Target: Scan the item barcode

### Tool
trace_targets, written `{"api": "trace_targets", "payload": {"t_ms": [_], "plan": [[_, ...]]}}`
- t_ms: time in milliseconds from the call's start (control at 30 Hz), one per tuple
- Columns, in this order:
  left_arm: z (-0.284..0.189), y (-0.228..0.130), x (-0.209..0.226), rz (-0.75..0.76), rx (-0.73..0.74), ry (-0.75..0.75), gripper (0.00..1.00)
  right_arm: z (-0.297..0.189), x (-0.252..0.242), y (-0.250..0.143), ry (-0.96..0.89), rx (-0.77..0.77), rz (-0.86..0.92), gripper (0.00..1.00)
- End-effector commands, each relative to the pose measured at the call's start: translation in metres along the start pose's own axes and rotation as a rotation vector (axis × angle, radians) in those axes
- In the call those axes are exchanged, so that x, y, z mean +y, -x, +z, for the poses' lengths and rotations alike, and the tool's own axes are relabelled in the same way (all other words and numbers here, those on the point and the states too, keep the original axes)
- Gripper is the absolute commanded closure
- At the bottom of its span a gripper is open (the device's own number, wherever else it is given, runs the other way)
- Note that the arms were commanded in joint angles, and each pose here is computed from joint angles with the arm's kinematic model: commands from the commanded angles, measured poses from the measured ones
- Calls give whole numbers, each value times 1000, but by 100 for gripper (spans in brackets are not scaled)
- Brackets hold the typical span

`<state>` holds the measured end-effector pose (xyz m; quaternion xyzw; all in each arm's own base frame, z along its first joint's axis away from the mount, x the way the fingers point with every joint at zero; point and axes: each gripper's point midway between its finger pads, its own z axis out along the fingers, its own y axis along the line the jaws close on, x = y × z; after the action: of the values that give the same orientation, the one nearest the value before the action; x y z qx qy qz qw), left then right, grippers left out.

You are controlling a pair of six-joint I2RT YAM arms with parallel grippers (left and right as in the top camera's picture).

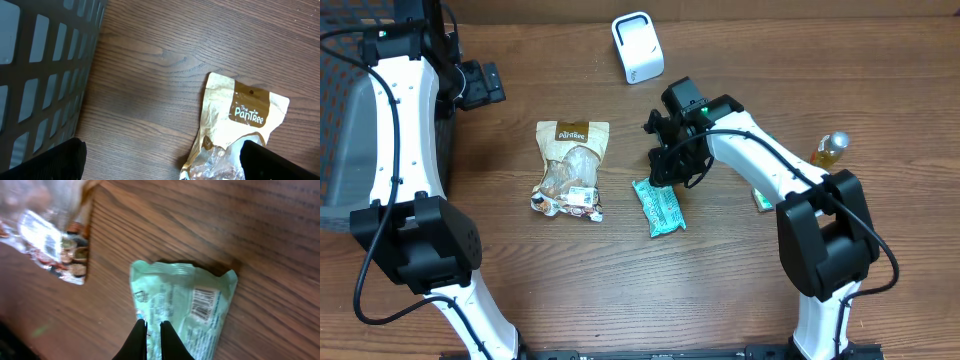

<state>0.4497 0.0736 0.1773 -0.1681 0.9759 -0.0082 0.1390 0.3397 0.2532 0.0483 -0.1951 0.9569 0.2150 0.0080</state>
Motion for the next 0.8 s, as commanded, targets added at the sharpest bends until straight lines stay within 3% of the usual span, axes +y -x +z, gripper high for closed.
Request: {"api": "trace_targets", "payload": {"t_ms": [0,400,767], "plan": [[-5,5,-2,19,-18,-7,0,27,-16,-18,-20,56,50,92],[-5,4,-2,19,-18,-7,0,58,-51,-42,-119,51,98,92],[-5,5,-2,19,-18,-7,0,-32,-5,19,-110,-7,68,90]]}}
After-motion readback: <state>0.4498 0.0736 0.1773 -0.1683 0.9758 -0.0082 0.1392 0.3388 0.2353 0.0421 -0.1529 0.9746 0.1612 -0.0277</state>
